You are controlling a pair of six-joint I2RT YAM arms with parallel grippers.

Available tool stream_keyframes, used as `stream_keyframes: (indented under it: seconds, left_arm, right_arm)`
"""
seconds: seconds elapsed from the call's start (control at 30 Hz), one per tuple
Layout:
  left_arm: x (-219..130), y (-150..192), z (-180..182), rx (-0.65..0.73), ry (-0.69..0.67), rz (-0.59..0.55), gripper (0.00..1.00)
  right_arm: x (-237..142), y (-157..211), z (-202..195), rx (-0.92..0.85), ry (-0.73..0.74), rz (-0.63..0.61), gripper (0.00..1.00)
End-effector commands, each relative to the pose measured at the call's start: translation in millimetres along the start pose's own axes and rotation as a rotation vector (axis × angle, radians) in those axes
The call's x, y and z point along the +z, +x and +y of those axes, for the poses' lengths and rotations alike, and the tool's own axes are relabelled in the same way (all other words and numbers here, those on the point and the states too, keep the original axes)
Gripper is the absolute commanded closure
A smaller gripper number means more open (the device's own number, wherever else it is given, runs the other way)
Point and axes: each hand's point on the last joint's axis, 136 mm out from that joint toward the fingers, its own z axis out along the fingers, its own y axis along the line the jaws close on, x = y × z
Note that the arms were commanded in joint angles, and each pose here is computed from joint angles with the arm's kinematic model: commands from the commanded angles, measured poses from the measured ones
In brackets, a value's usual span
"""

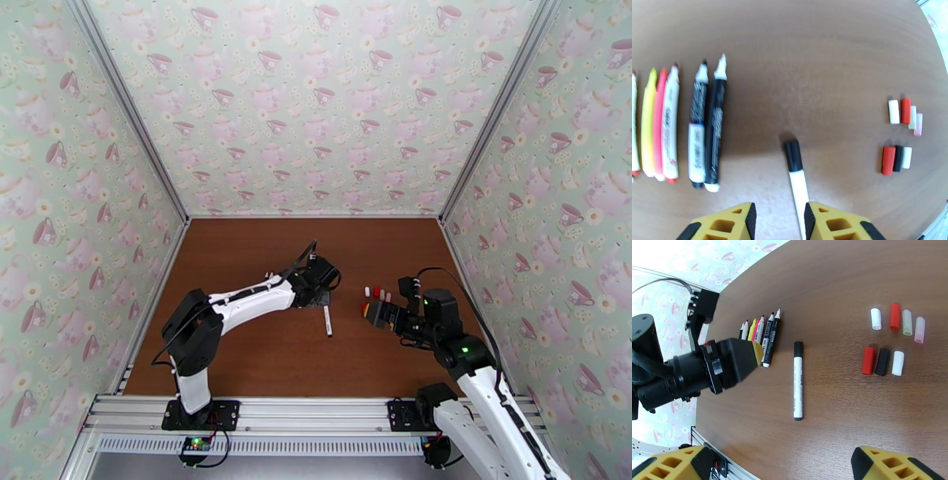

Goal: Open the pen caps

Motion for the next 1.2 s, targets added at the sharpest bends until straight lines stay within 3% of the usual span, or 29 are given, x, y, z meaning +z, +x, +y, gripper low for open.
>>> stream_keyframes:
  seconds: [0.0, 1.17]
  left_arm:
    - [7.3, 17.9, -5.3, -0.055, 0.013, 0.067, 0.61]
    - [45.5, 55.6, -24.9, -0.042, 0.0, 0.195, 0.6]
  right_arm:
    - [0.6, 8.3, -0.6, 0.013, -0.007, 0.027, 0.01]
    - [3.9, 16.2, -9.0, 0.015, 0.017, 0.053, 0.01]
